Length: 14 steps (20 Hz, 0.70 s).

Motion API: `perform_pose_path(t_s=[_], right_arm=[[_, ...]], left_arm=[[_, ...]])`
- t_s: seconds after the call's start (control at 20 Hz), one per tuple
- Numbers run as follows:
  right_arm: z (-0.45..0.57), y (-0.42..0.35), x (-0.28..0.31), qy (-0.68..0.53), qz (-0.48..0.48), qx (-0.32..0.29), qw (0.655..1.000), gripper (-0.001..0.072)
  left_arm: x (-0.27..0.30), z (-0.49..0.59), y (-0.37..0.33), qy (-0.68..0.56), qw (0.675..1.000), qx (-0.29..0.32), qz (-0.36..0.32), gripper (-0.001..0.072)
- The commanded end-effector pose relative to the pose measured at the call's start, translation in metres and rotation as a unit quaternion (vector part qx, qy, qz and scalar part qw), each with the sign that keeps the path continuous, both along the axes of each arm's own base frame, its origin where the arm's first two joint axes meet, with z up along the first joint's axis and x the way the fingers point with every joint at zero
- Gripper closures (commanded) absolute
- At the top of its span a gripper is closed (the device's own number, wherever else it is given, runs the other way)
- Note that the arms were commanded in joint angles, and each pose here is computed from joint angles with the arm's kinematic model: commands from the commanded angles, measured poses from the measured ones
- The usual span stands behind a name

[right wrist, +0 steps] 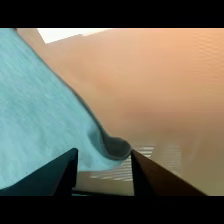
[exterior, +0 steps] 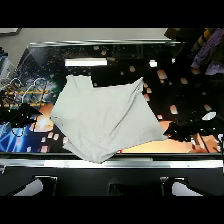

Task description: Fold the clothes and pants, and hang the long-sleeved shirts on hangers.

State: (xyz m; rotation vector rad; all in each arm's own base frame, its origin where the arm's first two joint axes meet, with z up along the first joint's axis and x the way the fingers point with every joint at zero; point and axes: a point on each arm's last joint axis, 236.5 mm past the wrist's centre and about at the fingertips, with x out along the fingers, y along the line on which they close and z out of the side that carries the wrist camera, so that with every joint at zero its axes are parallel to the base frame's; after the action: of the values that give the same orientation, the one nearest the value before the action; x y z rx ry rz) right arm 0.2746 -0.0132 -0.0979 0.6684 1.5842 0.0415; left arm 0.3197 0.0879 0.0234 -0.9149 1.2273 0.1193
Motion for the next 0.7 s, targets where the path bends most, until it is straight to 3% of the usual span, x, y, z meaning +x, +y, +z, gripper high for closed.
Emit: perform_pose_path(t_s=[0.0,0.15,0.2,0.3,0.35,0.65], right_arm=[[-0.003,-0.003,0.010,-0.016,-0.017,-0.005,1.000,0.0347],[-0.008,0.009,0.004,0.004,-0.017,0.022,1.000,0.0360],[-0.008,0.010,0.002,0.009,-0.014,0.026,1.000,0.0432],[-0.006,0.013,0.000,0.006,0.002,0.033,0.999,0.0656],[-0.006,0.014,0.000,0.006,0.004,0.036,0.999,0.0682],[0.015,0.016,0.010,-0.031,-0.003,0.033,0.999,0.0682]], left_arm=[[-0.009,-0.014,-0.006,0.013,1.000,-0.009,-0.007,0.0164],[-0.021,-0.032,-0.016,0.036,0.999,-0.027,-0.005,0.0165],[-0.026,-0.039,-0.020,0.044,0.998,-0.033,-0.005,0.0165],[-0.034,-0.049,-0.027,0.057,0.997,-0.047,-0.004,0.0165],[-0.036,-0.052,-0.033,0.055,0.997,-0.057,-0.010,0.0164],[-0.058,-0.077,-0.080,0.067,0.990,-0.107,-0.064,0.0165]])
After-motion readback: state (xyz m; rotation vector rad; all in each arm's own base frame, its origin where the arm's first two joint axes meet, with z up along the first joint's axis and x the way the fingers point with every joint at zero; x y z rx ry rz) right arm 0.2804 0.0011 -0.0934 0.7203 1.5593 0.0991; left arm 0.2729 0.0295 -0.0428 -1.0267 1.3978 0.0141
